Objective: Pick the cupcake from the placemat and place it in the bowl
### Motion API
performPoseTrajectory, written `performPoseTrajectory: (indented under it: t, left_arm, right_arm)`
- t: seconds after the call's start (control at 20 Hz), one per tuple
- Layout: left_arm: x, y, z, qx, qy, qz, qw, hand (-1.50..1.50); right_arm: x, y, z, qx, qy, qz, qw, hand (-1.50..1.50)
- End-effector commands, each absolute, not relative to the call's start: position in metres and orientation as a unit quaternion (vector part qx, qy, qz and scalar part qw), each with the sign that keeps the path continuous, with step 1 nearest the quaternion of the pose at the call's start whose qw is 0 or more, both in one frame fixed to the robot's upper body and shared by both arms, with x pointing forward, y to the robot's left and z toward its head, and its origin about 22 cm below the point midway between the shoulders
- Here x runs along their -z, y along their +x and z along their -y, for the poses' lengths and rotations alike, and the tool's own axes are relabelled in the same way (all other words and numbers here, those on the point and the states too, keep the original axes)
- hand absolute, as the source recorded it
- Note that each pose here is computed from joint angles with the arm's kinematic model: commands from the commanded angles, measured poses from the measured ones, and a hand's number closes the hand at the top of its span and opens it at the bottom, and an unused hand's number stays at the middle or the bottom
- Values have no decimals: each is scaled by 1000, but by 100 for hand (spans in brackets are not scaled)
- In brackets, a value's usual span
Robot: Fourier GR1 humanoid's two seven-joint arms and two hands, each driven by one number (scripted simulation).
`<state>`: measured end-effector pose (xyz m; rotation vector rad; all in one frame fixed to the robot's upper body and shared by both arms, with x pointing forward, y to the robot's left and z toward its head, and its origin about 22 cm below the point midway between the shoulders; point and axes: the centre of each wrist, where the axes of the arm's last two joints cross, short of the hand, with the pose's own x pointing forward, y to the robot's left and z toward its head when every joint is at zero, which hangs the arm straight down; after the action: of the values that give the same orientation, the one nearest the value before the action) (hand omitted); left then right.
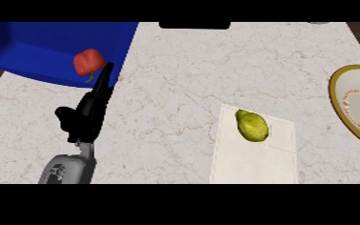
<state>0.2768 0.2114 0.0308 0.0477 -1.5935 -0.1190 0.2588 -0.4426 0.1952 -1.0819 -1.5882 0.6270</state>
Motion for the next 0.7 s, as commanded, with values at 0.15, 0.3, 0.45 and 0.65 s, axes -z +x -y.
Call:
performPoseTrajectory:
  t: [0.15,0.3,0.45,0.65]
  left_arm:
    - [-44,286,-204,53,21,715,697,0]
    - [-36,280,-198,61,21,721,690,0]
    - [-28,283,-209,61,23,717,694,0]
    - [-25,277,-221,59,23,717,694,0]
  right_arm:
    - [-151,304,469,-274,-467,642,543,150]
    - [-124,282,515,-280,-445,623,579,150]
    - [-97,290,505,-252,-394,618,632,150]
    - [-111,290,527,-283,-322,629,649,-150]
